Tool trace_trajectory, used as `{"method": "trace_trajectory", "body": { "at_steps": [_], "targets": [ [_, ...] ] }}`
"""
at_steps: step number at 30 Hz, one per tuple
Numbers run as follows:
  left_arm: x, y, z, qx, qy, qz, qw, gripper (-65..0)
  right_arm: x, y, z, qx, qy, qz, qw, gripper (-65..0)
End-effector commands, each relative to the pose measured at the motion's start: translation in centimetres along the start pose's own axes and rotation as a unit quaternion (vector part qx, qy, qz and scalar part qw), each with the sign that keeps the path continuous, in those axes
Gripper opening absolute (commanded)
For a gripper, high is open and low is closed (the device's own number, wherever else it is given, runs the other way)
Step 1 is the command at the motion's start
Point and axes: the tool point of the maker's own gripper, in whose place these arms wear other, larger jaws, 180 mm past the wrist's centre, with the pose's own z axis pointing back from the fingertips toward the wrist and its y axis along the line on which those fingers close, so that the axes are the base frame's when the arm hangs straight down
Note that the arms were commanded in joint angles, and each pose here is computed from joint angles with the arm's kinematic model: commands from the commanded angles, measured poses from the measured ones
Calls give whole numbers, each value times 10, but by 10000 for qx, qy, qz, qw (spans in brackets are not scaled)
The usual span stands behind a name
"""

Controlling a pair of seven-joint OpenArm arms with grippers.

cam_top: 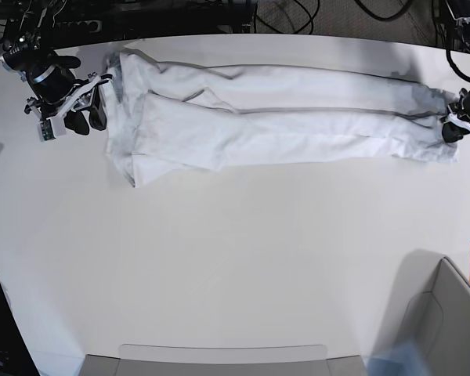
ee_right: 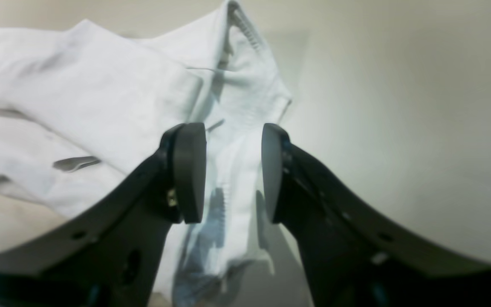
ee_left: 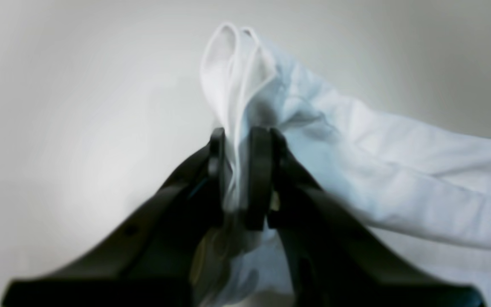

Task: Fold the T-shirt properly
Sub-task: 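Release the hem and reposition the left gripper at the strip's end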

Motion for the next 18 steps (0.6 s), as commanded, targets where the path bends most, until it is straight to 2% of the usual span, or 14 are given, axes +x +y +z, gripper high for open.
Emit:
{"method": "trace_trajectory", "body": {
  "at_steps": [1, 8, 11, 18],
  "targets": [
    [19, -13, 8, -138, -323, -99, 9993, -650, 12, 0, 4, 16, -218, 65, 9997, -426],
    [11, -91, 25, -671, -380, -459, 9960, -650, 12, 2, 3, 47, -213, 62, 9997, -426],
    [-2, -112, 29, -838, -399, -407, 9948, -650, 10, 5, 2, 61, -210, -7, 9998, -426],
    [-35, -171, 16, -1542, -83, -391, 9872, -650, 8, 6, 1, 75, -206, -50, 9997, -426]
  ]
}}
